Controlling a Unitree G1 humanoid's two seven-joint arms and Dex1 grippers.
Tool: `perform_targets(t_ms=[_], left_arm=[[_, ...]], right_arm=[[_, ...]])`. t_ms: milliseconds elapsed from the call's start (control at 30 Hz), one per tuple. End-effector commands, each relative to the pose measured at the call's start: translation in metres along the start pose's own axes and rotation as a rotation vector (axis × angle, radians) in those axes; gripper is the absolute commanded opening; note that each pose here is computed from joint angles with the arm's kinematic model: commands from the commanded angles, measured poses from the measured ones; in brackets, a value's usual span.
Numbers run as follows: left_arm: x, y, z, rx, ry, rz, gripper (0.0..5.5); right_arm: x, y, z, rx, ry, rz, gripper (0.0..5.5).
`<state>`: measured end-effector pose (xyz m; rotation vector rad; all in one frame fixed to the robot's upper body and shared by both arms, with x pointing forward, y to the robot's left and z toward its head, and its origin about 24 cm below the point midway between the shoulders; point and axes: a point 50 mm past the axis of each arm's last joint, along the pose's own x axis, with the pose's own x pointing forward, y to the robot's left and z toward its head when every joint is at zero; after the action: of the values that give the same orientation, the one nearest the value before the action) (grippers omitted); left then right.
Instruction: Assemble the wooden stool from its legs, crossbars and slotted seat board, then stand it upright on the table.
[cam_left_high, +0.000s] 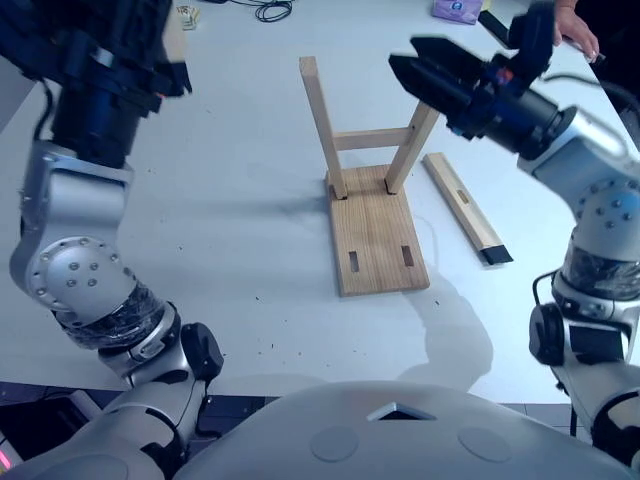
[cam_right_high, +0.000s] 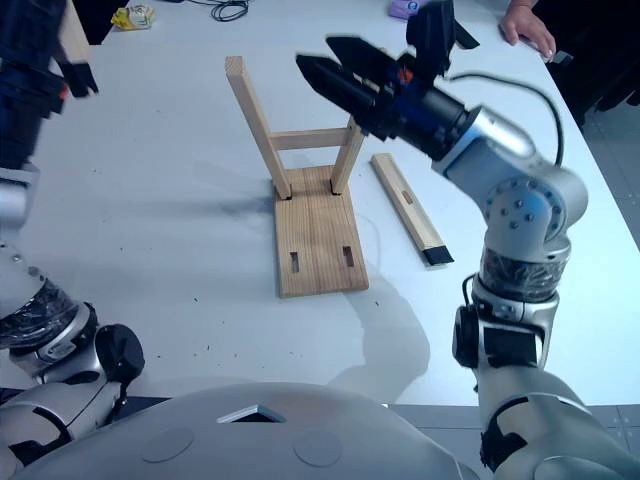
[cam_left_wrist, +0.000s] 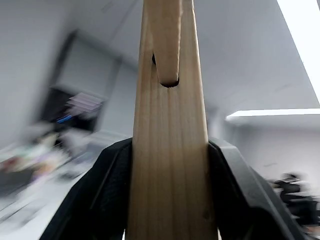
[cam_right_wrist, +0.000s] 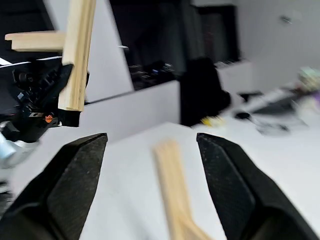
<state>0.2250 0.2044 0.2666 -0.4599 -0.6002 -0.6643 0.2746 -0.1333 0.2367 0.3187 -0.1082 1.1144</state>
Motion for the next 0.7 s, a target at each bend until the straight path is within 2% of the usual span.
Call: perform_targets(t_ms=[33,200,433,700], left_arm=[[0.009,-0.024,0.018,-0.082,-0.047,-0.245,2.03],[0.009,-0.039,0.002,-0.202,0.077,-0.392,2.03],[-0.006,-0.044,-0.038,-0.32,0.281,-0.5,2.03],[-0.011,-0.028,-0.046,-0.288,0.31,-0.512,2.03]], right_arm=[[0.008,0.013,0.027,0.001,-0.05,0.1,3.49],[0.018,0.022,0.045,0.063,-0.075,0.211,4.07],[0.032,0.028,0.045,0.201,-0.002,0.348,4.99],[0.021,0.027,0.042,0.346,0.07,0.5,5.04]])
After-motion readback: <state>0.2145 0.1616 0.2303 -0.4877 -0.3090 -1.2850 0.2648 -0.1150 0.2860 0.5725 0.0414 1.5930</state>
